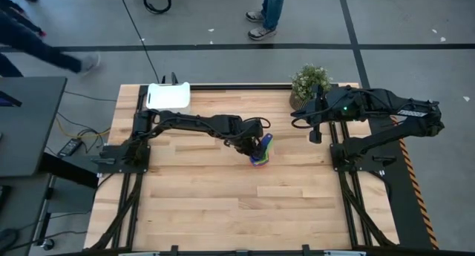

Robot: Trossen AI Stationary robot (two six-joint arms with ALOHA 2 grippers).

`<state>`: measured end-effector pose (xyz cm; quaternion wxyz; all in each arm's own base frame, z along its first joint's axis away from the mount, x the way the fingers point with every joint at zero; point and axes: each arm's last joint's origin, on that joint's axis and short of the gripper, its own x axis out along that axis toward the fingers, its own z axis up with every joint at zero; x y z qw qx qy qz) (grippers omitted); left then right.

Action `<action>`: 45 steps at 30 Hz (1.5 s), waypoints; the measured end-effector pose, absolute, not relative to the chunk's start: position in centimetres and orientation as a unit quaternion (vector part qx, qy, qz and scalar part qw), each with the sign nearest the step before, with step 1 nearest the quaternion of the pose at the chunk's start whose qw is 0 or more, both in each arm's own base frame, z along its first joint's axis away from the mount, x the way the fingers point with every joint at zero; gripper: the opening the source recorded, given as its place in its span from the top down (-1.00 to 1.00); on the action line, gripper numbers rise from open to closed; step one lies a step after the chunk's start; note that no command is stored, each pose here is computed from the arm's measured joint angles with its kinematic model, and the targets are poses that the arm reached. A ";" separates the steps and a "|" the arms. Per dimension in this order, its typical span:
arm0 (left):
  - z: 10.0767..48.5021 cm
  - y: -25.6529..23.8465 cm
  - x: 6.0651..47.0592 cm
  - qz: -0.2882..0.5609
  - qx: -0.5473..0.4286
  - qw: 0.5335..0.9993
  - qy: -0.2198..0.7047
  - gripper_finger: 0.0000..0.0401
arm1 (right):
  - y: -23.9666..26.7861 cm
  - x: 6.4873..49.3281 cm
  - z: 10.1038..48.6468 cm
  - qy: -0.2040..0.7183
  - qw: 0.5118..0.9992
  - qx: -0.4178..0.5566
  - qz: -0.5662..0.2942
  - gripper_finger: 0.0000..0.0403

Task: Nest measuring cups in basket
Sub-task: Stack the dark blue measuring cup on top of the green measuring cup

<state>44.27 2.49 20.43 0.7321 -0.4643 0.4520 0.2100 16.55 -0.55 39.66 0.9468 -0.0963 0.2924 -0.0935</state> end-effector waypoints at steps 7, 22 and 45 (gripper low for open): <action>20.4 2.9 44.2 0.207 -0.470 0.729 0.453 0.85 | -0.6 16.5 39.7 0.292 0.947 -0.096 -0.094 0.98; 20.8 2.8 44.8 0.166 -0.469 0.749 0.438 0.77 | -0.6 16.5 39.7 0.293 0.947 -0.096 -0.094 0.98; 20.7 2.3 44.7 0.181 -0.431 0.767 0.440 0.64 | -0.6 16.5 39.7 0.293 0.947 -0.096 -0.093 0.98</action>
